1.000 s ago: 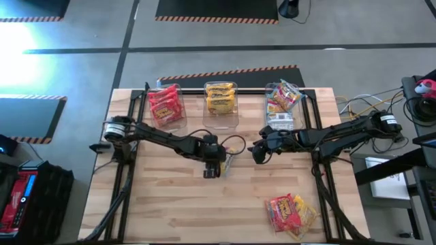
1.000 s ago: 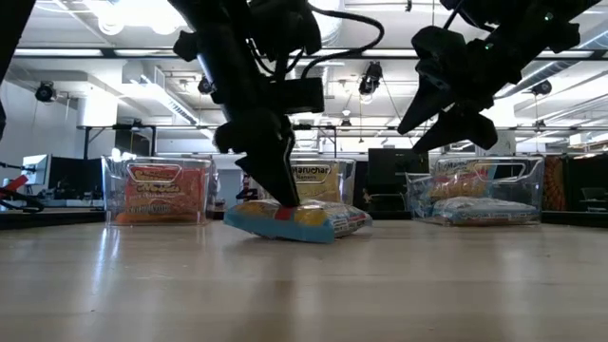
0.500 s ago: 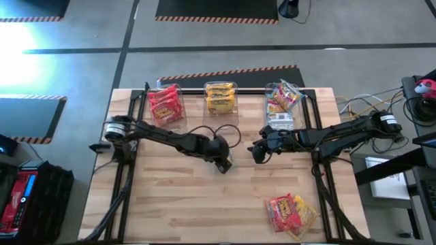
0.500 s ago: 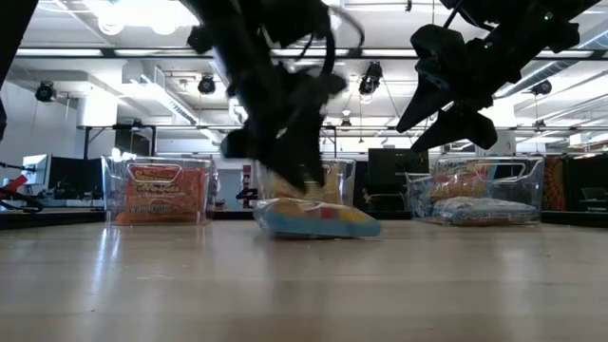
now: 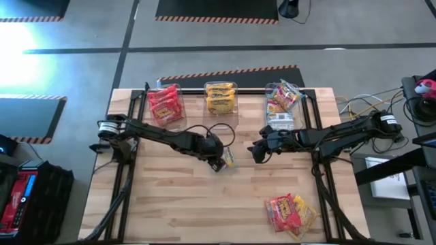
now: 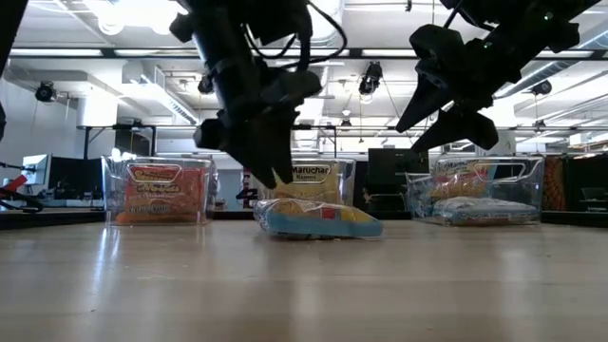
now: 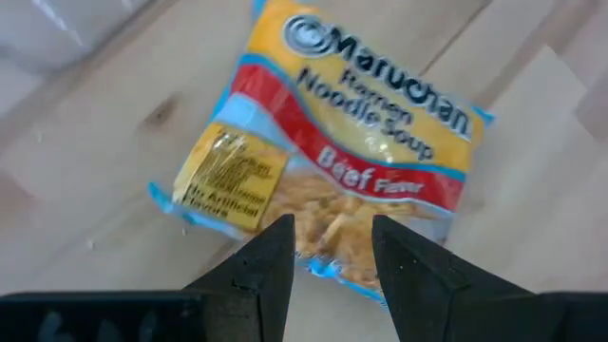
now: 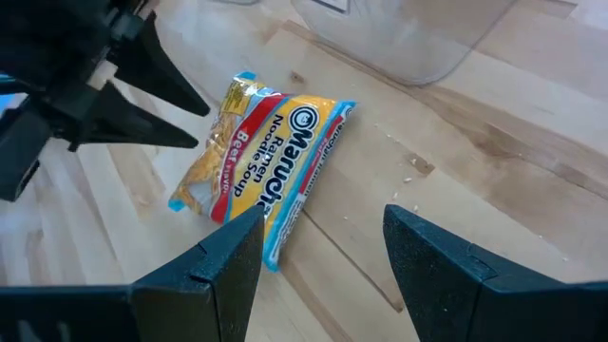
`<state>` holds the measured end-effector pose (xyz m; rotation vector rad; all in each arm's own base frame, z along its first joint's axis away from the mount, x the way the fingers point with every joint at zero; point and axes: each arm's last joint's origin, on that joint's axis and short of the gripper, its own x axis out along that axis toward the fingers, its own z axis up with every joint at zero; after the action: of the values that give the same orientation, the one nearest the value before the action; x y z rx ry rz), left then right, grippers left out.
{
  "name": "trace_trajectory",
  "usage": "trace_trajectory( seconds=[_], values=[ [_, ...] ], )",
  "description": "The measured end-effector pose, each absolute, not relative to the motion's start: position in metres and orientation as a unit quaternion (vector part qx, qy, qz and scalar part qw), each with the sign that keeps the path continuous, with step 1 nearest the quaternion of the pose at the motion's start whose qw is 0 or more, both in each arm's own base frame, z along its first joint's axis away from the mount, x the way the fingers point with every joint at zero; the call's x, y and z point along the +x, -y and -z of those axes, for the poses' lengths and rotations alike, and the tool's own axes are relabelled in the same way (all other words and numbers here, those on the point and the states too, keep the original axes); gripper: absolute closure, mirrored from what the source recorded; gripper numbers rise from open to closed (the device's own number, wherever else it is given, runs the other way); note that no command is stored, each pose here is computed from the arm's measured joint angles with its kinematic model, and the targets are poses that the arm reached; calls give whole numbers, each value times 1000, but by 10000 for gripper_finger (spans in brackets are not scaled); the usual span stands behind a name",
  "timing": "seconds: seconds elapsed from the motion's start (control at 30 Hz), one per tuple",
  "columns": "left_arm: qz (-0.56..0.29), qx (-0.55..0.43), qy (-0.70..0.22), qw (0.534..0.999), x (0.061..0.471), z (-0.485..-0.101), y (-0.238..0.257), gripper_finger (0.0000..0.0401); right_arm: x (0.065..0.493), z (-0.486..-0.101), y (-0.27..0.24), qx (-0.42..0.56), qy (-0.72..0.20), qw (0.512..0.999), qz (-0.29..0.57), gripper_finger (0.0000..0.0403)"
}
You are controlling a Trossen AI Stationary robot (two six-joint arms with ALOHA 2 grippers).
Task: Sort Maruchan noodles
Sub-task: Put the blue noodle pack into the right transparent bin
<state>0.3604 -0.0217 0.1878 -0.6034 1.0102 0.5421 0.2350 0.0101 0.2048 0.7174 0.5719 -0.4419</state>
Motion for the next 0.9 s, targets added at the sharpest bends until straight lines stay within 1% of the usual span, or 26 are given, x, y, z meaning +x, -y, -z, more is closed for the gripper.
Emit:
trace_trajectory(
  seconds=[0.1,0.4,0.7,0.9],
  values=[
    [-273,-302,-474,781,353,-177,21,275,235,-205,-10,349,-273,871,213,197],
    [-287,-361,-451,764,340,-146,21,275,235,-205,-10,392,-261,853,226,197],
    [-279,-379,-420,776,341,-138,18,275,244,-206,-11,419,-231,851,214,197],
    [-288,-375,-418,776,339,-135,15,275,266,-182,-15,439,-255,844,174,197]
  ],
)
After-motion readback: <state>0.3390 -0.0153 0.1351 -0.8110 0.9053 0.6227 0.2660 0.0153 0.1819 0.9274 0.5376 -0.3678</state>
